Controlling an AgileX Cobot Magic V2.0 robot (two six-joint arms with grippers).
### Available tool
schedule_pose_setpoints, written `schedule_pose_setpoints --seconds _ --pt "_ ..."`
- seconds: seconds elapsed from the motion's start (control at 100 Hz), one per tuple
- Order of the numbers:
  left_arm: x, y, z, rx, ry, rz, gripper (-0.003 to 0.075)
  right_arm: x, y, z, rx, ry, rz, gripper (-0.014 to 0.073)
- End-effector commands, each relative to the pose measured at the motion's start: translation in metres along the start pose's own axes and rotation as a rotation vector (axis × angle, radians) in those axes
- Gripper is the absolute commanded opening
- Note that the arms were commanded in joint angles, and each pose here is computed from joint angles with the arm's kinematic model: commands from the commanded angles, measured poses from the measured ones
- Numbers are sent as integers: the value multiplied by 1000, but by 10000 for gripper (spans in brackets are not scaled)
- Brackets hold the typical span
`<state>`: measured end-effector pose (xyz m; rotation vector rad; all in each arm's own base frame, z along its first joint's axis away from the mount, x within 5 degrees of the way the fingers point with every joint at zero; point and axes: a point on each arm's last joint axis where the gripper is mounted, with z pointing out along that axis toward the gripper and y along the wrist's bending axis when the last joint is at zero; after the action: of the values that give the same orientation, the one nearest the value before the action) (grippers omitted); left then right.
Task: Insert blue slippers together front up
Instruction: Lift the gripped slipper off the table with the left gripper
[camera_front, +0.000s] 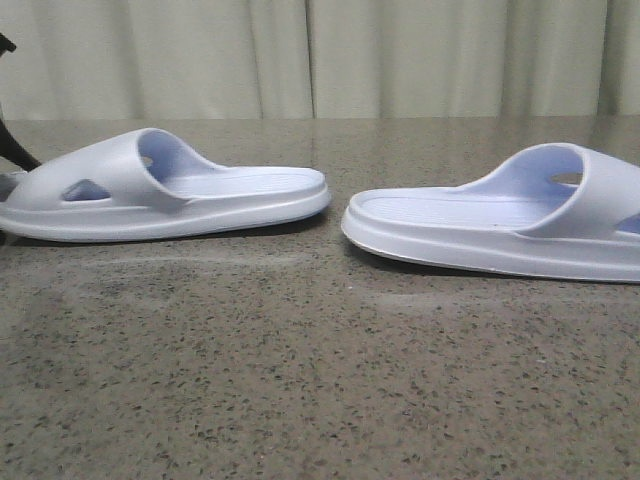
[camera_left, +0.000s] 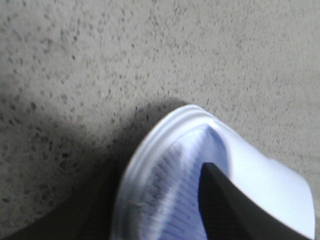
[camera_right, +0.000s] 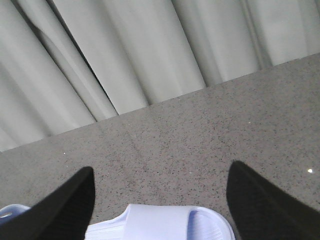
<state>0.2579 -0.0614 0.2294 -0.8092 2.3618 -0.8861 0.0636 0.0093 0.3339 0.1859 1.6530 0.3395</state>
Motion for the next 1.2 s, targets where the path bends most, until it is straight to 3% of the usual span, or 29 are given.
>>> schedule_pose_setpoints --seconds 0.0,0.22,0.35,0.51,0.68,1.19 --pt "5 -6 -3 27 46 -14 258 -18 4 -1 -13 -103 -7 477" --pt "-1 -5 -2 15 -12 116 141 -18 4 -1 -13 -103 -7 477" --pt "-4 -4 -3 9 -50 160 16 -18 4 -1 -13 -103 -7 477" --pt "-4 -6 -3 23 -56 156 28 -18 4 -1 -13 -103 -7 477" --pt "-3 -15 -11 111 -63 133 28 -18 4 -1 -13 -103 -7 477" --pt "-21 -31 -65 579 25 -44 28 -18 4 -1 -13 -103 -7 477"
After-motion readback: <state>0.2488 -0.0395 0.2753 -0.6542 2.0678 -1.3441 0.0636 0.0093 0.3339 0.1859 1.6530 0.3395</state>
